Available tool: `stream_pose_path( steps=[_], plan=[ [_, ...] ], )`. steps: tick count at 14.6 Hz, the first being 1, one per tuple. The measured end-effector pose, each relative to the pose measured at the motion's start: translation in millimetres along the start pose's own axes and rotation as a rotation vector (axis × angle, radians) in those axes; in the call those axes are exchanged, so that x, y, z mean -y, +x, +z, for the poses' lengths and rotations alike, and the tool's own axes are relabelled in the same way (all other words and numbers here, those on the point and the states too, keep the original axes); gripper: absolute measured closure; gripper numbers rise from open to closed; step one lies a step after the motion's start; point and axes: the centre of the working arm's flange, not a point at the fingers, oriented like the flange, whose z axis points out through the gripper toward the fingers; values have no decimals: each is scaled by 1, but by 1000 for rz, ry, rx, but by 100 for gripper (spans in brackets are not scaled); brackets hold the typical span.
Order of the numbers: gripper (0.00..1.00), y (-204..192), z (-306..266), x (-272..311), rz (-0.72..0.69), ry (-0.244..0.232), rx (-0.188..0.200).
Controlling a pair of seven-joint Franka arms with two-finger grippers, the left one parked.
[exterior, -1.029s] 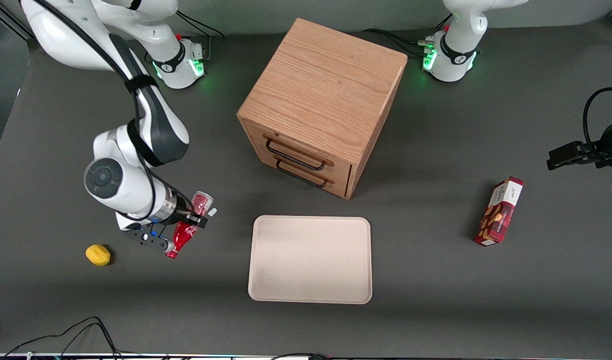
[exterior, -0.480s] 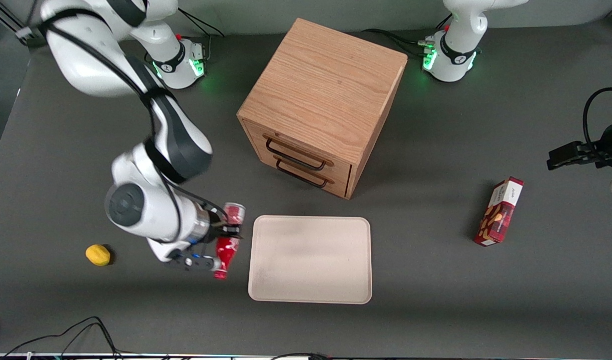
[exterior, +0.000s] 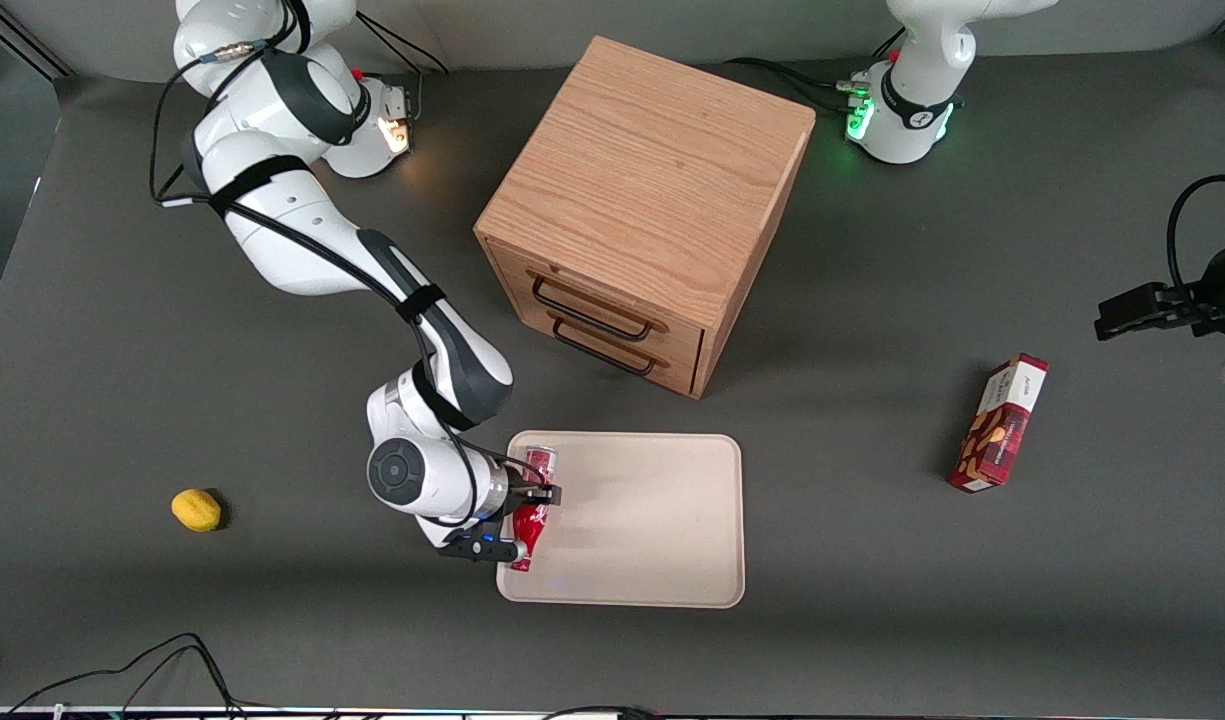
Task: Place coke bottle on tray
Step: 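Lower the bottle onto the cream tray and open the right gripper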
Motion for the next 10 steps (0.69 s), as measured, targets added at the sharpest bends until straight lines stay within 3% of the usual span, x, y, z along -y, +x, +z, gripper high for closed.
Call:
stream_pose_path(
  steps=[4,7,9,10],
  plan=[
    [45,1,2,-2,-1,-7,-1],
    [26,1,1,-2,-5,-12,-6],
    [4,1,1,-2,-6,-14,-7],
    [0,1,1,-2,-8,-17,-7]
  ],
)
